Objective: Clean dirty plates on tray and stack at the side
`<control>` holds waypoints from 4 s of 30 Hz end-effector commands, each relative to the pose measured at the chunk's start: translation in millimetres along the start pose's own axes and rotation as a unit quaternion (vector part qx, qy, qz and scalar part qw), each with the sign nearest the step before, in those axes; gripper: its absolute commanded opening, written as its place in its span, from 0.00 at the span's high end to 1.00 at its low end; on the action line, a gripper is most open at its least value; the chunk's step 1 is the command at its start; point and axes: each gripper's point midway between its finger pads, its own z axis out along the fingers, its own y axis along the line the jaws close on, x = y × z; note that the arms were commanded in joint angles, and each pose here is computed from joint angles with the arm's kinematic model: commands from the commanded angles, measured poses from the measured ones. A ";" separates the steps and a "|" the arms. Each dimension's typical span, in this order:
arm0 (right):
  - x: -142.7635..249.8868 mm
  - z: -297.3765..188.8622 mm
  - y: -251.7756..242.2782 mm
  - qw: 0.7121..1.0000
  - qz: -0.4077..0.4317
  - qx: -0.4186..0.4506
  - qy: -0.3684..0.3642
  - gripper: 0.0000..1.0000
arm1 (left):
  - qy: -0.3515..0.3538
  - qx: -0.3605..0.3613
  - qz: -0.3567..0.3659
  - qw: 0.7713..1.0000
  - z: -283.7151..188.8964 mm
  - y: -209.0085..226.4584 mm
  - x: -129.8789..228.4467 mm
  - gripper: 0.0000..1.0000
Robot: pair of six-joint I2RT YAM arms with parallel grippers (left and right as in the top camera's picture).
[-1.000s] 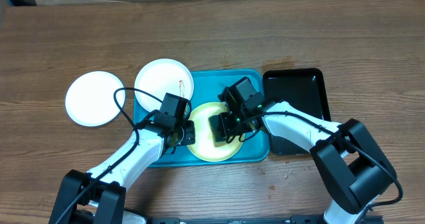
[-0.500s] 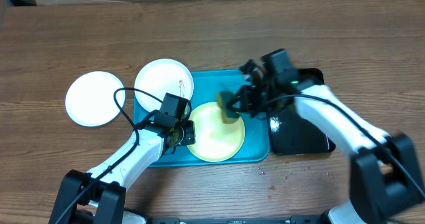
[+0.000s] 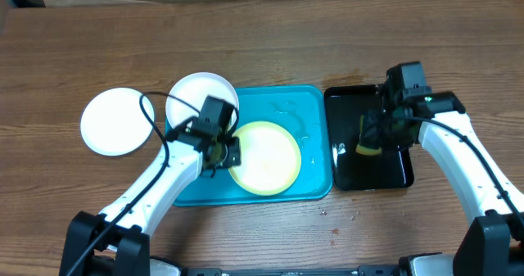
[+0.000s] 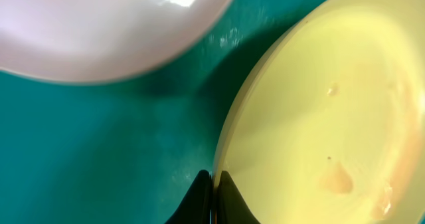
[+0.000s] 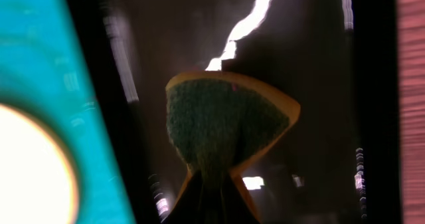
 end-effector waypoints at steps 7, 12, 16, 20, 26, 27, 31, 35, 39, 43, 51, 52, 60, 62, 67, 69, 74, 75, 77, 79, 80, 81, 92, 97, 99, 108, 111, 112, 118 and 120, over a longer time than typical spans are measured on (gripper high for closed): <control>21.0 42.5 -30.8 0.999 0.005 0.048 -0.013 0.96 | -0.108 -0.014 0.004 0.994 -59.3 -13.6 -76.6 0.96; 29.7 47.2 -34.1 0.999 0.018 0.052 -0.003 0.89 | -0.150 0.006 -0.001 0.989 -82.0 -25.9 -102.6 0.96; 33.6 50.4 -35.6 0.998 0.040 0.052 -0.001 0.71 | -0.175 0.037 -0.001 0.984 -98.6 -39.8 -118.6 0.96; 19.2 41.2 -24.2 0.999 0.044 0.022 -0.013 0.51 | -0.193 0.051 0.003 0.980 -115.1 -49.4 -132.0 0.96; -31.1 -9.8 -15.0 0.995 0.081 -0.040 -0.045 0.25 | -0.199 0.058 0.010 0.978 -118.5 -64.6 -150.3 0.96; -40.0 -20.0 -20.2 0.994 0.088 -0.039 -0.054 0.23 | -0.197 0.059 0.013 0.979 -115.5 -68.9 -152.2 0.96; -68.2 -51.2 -53.4 0.987 0.126 -0.026 -0.093 0.18 | -0.182 0.063 0.035 0.981 -97.4 -95.0 -155.9 0.96; -74.7 -58.4 -92.7 0.978 0.177 -0.011 -0.109 0.00 | -0.180 0.073 0.067 0.979 -83.6 -133.9 -161.7 0.96; -74.6 -62.7 -117.9 0.971 0.209 -0.001 -0.116 0.00 | -0.202 0.056 0.102 0.972 -77.2 -168.1 -170.5 0.96; -74.4 -63.7 -123.6 0.969 0.217 0.001 -0.118 0.00 | -0.230 0.029 0.134 0.963 -77.9 -185.6 -170.2 0.96; -74.3 -63.7 -123.6 0.969 0.217 0.001 -0.118 0.00 | -0.325 -0.136 0.242 0.904 -108.4 -196.8 -168.9 0.96; -74.3 -63.7 -123.6 0.969 0.217 0.001 -0.118 0.00 | -0.337 -0.156 0.258 0.892 -114.4 -200.9 -167.3 0.96; -74.3 -63.7 -123.6 0.969 0.217 0.001 -0.118 0.00 | -0.401 -0.219 0.351 0.818 -152.0 -252.1 -140.6 0.96; -74.3 -63.7 -123.6 0.969 0.217 0.001 -0.118 0.00 | -0.412 -0.228 0.368 0.802 -159.9 -262.6 -135.4 0.96; -74.3 -63.7 -123.6 0.969 0.217 0.001 -0.118 0.00 | -0.430 -0.240 0.405 0.771 -173.2 -280.0 -131.0 0.96; -74.3 -63.7 -123.6 0.969 0.217 0.001 -0.118 0.00 | -0.434 -0.243 0.413 0.763 -176.3 -282.6 -132.9 0.96; -74.3 -63.7 -123.6 0.969 0.217 0.001 -0.118 0.00 | -0.436 -0.247 0.411 0.762 -177.9 -280.8 -137.4 0.96; -74.3 -63.7 -123.6 0.969 0.217 0.001 -0.118 0.00 | -0.436 -0.247 0.408 0.763 -177.6 -278.9 -139.3 0.96; -74.3 -63.7 -123.6 0.969 0.217 0.001 -0.118 0.00 | -0.440 -0.240 0.387 0.774 -177.2 -275.8 -142.3 0.96; -74.3 -63.7 -123.6 0.969 0.217 0.001 -0.118 0.00 | -0.444 -0.210 0.351 0.798 -171.6 -272.8 -144.9 0.96; -74.3 -63.7 -123.6 0.969 0.217 0.001 -0.118 0.00 | -0.435 -0.191 0.349 0.808 -164.5 -272.9 -144.1 0.96; -74.3 -63.7 -123.6 0.969 0.217 0.001 -0.118 0.00 | -0.421 -0.167 0.351 0.819 -155.2 -273.8 -141.8 0.96; -74.3 -63.7 -123.6 0.969 0.217 0.001 -0.118 0.00 | -0.201 0.137 0.167 0.955 -82.0 -224.2 -155.7 0.96; -74.3 -63.7 -123.6 0.969 0.217 0.001 -0.118 0.00 | -0.106 0.232 -0.013 0.967 -79.1 -131.4 -193.1 0.96; -74.2 -63.6 -123.6 0.969 0.217 0.001 -0.117 0.00 | -0.086 0.255 -0.061 0.961 -82.7 -88.6 -203.8 0.96; -74.3 -63.7 -123.6 0.969 0.217 0.001 -0.118 0.00 | -0.047 0.146 -0.314 0.937 -86.7 164.1 -179.4 0.96; -74.3 -63.7 -123.6 0.969 0.217 0.001 -0.118 0.00 | -0.048 0.110 -0.366 0.923 -92.7 223.1 -157.6 0.96; -74.3 -63.7 -123.6 0.969 0.217 0.001 -0.118 0.00 | -0.049 0.099 -0.382 0.918 -94.9 239.6 -150.5 0.96; -74.3 -63.7 -123.6 0.969 0.217 0.001 -0.118 0.00 | -0.052 0.040 -0.449 0.891 -101.3 316.0 -107.2 0.96; -74.3 -63.7 -123.6 0.969 0.217 0.001 -0.118 0.00 | -0.048 0.032 -0.449 0.892 -99.6 326.7 -97.0 0.96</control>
